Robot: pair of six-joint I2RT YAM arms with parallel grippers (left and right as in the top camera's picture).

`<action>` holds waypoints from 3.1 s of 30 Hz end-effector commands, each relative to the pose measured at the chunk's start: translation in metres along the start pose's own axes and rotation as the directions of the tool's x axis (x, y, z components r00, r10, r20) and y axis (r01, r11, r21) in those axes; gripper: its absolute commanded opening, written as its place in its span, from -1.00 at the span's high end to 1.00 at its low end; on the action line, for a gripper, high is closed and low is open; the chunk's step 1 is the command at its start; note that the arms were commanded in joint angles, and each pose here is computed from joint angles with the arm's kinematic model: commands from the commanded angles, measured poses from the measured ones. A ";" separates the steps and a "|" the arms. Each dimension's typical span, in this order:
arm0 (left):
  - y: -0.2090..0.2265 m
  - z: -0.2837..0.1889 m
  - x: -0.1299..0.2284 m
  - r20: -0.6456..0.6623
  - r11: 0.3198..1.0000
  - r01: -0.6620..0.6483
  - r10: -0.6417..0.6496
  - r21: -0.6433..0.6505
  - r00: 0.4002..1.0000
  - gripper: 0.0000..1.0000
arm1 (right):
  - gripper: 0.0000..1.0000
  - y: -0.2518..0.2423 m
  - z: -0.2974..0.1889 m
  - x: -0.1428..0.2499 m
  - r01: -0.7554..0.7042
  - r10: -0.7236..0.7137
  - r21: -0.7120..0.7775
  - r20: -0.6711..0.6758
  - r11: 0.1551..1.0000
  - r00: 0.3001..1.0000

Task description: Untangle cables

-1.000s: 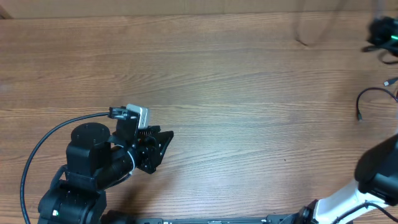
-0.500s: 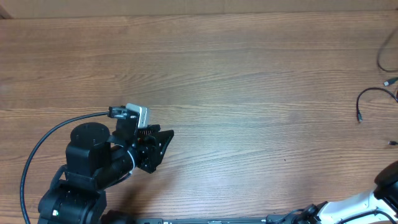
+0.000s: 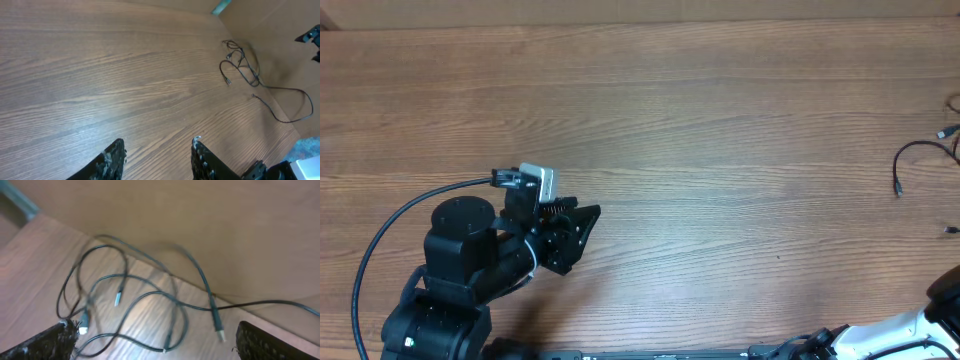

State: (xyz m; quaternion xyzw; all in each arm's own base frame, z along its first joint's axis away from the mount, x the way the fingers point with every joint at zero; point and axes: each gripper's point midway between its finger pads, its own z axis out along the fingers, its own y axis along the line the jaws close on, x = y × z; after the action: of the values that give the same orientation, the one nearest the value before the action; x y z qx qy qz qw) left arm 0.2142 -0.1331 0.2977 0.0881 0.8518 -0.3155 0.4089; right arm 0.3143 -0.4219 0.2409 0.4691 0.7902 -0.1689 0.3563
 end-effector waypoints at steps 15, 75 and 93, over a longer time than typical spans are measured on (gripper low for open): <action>-0.024 -0.061 -0.081 0.262 0.958 -0.249 0.279 -0.140 0.924 0.08 | -1.00 0.235 -0.205 0.022 0.498 -0.358 -0.612 0.346 0.614 0.867; -0.019 -0.131 -0.015 0.079 0.967 -0.066 0.088 -0.245 0.993 -0.99 | -1.00 0.106 -0.438 0.218 0.525 -0.490 -0.745 0.305 0.412 0.817; 0.005 -0.121 -0.070 0.219 0.836 -0.329 0.455 -0.439 0.863 -0.99 | -1.00 0.106 -0.438 0.218 0.525 -0.490 -0.745 0.305 0.412 0.817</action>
State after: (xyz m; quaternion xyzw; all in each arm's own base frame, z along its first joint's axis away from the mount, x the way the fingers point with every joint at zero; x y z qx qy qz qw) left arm 0.1789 -0.0510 0.4101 0.0878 0.8017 -0.1024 0.5824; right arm 0.1641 0.0300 0.3911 -0.0074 0.8775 0.0974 0.4696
